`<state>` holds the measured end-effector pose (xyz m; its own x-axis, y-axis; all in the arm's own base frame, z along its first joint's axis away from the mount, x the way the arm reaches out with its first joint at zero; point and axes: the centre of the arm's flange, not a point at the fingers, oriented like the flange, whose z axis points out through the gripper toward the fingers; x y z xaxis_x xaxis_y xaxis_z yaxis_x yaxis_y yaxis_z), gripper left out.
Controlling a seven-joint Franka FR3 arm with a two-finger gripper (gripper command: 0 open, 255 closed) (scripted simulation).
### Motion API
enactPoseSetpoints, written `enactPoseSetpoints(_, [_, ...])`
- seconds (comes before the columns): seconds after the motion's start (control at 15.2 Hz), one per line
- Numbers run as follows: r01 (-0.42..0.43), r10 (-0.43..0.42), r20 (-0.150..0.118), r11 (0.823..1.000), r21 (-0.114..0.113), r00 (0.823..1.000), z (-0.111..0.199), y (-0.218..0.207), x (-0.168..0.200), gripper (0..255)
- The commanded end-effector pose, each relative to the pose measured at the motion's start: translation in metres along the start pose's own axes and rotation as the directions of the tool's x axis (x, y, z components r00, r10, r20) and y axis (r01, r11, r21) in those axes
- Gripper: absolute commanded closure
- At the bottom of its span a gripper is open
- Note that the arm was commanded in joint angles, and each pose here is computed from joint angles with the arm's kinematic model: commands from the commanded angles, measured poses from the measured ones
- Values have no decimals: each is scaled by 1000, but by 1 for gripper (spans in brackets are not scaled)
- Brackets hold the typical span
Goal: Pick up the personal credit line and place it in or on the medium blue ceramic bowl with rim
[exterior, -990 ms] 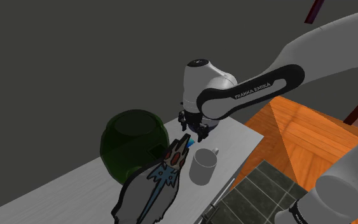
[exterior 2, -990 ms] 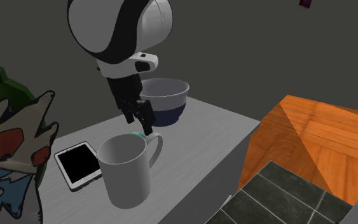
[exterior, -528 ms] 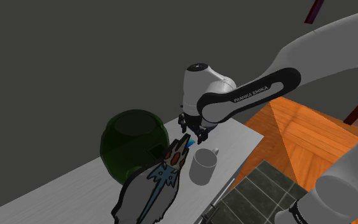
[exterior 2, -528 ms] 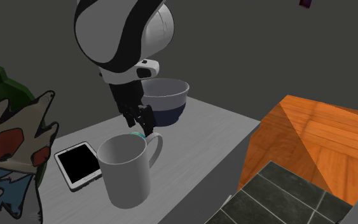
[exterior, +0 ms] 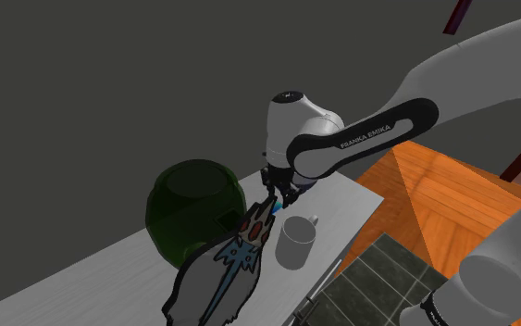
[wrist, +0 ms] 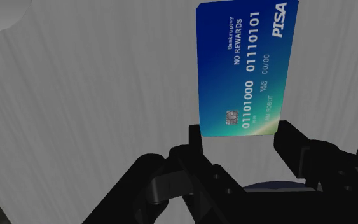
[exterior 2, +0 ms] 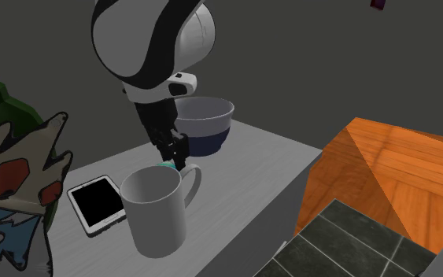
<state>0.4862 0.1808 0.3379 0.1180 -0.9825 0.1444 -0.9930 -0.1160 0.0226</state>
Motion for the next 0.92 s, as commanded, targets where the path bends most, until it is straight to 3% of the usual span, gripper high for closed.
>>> enactPoseSetpoints(0.0, [1,-1,-1,1000,-6,1000,2,1,0,255])
enactPoseSetpoints(0.2, [1,-1,-1,1000,-5,1000,2,1,0,255])
enactPoseSetpoints(0.86, [1,-1,-1,1000,-5,1000,-50,2,7,255])
